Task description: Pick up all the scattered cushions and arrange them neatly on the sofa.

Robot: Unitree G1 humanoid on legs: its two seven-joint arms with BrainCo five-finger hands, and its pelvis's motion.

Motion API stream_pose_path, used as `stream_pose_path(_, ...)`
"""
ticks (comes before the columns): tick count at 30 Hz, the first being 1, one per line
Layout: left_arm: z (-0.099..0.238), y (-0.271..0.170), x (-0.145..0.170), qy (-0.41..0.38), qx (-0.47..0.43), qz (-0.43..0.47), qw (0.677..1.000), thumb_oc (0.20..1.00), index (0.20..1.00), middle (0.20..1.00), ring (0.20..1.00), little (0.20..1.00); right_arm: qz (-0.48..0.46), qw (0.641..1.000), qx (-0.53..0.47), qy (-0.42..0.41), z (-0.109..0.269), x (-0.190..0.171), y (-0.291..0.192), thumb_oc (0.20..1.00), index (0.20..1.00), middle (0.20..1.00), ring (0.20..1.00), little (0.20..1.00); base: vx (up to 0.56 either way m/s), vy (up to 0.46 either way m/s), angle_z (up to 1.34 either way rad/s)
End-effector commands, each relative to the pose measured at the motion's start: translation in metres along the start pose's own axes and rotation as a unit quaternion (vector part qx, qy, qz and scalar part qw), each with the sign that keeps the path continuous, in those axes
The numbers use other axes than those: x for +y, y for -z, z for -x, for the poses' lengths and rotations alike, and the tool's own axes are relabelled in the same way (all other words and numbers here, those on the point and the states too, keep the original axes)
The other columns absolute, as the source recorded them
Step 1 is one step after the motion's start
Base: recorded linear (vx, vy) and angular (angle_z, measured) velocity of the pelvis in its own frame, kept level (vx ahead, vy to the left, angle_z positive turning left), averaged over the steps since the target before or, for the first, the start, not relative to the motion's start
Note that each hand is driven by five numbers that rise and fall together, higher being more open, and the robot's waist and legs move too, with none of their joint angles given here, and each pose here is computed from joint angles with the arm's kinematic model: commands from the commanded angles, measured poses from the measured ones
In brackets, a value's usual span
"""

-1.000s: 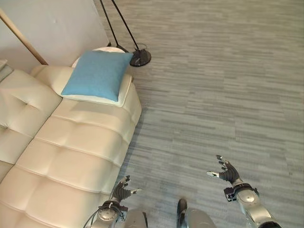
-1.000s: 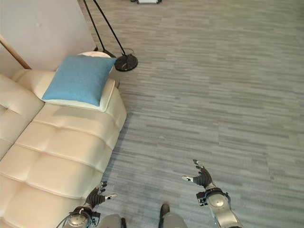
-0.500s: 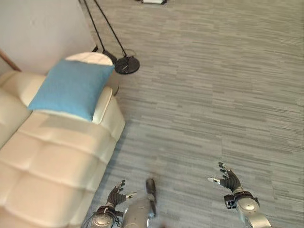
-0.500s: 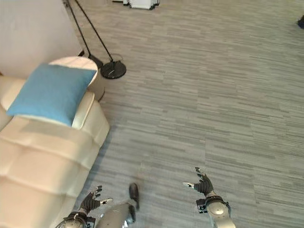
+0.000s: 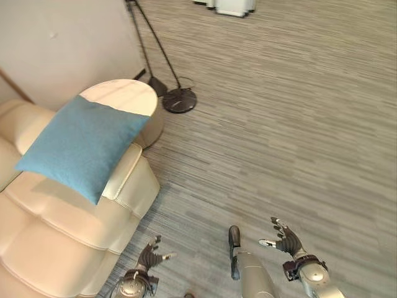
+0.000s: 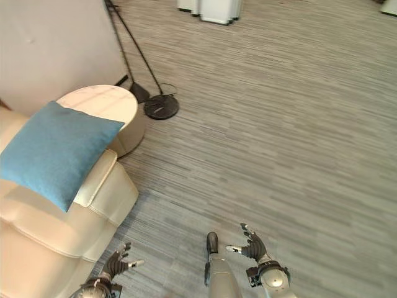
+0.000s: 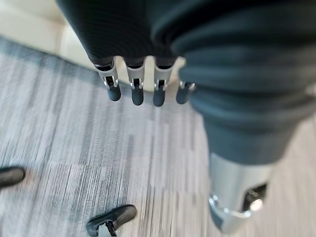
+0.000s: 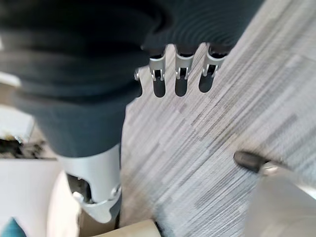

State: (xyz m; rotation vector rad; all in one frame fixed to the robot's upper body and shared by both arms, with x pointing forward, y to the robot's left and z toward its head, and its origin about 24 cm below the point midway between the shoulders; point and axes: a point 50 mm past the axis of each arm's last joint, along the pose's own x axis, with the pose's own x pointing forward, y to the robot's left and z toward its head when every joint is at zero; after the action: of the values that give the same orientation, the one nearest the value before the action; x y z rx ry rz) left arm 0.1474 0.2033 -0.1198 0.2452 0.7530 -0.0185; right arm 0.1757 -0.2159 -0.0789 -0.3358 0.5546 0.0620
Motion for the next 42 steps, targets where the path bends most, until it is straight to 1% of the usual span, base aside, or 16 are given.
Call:
stream_pose_path(1,-0.007,-0.03,0.016,-0.03,-0.067,-0.003,0.997,1.0,1.0,1.0,1.0,1.0,0.012,0.998,-0.059,0.024,-0.007,-0.019,-0.026,1.0,1.0,1.0,1.0,1.0,0.38,-0.356,1.33)
stream_pose_path(6,-0.012,-0.035,0.017,-0.036,-0.066,0.015,0.997,1.0,1.0,1.0,1.0,1.0,0.007,0.998,-0.061,0.033,-0.005,-0.027,-0.024,1.0,1.0,1.0,1.0,1.0,0.23,-0.262,1.09)
stream_pose_path(11,-0.01,-0.03,0.025,-0.055,-0.059,0.021,0.997,1.0,1.0,1.0,1.0,1.0,0.004,0.998,-0.044,0.048,-0.001,-0.032,-0.016,1.0,1.0,1.0,1.0,1.0,0.33,-0.068,0.38)
stream_pose_path(18,-0.004,-0.017,0.032,-0.07,-0.041,0.034,0.996,1.0,1.0,1.0,1.0,1.0,0.001,0.999,-0.041,0.036,0.001,-0.025,-0.014,1.0,1.0,1.0,1.0,1.0,0.28,0.154,0.22)
stream_pose_path(23,-0.003,-0.021,0.036,-0.074,-0.051,0.039,0.995,1.0,1.0,1.0,1.0,1.0,0.009,0.998,-0.056,0.019,-0.005,-0.018,-0.025,1.0,1.0,1.0,1.0,1.0,0.24,0.311,-0.04)
stream_pose_path(27,-0.003,-0.022,0.041,-0.074,-0.051,0.019,0.996,1.0,1.0,1.0,1.0,1.0,0.001,0.998,-0.058,0.009,-0.008,-0.009,-0.027,1.0,1.0,1.0,1.0,1.0,0.2,0.214,0.0)
stream_pose_path(33,-0.002,-0.018,0.042,-0.07,-0.046,0.014,0.996,1.0,1.0,1.0,1.0,1.0,0.003,0.999,-0.054,0.006,-0.008,-0.009,-0.024,1.0,1.0,1.0,1.0,1.0,0.15,0.02,0.81)
stream_pose_path(42,-0.003,-0.014,0.04,-0.071,-0.035,0.008,0.997,1.0,1.0,1.0,1.0,1.0,0.002,0.999,-0.047,0.004,-0.009,-0.007,-0.021,1.0,1.0,1.0,1.0,1.0,0.09,-0.08,0.38)
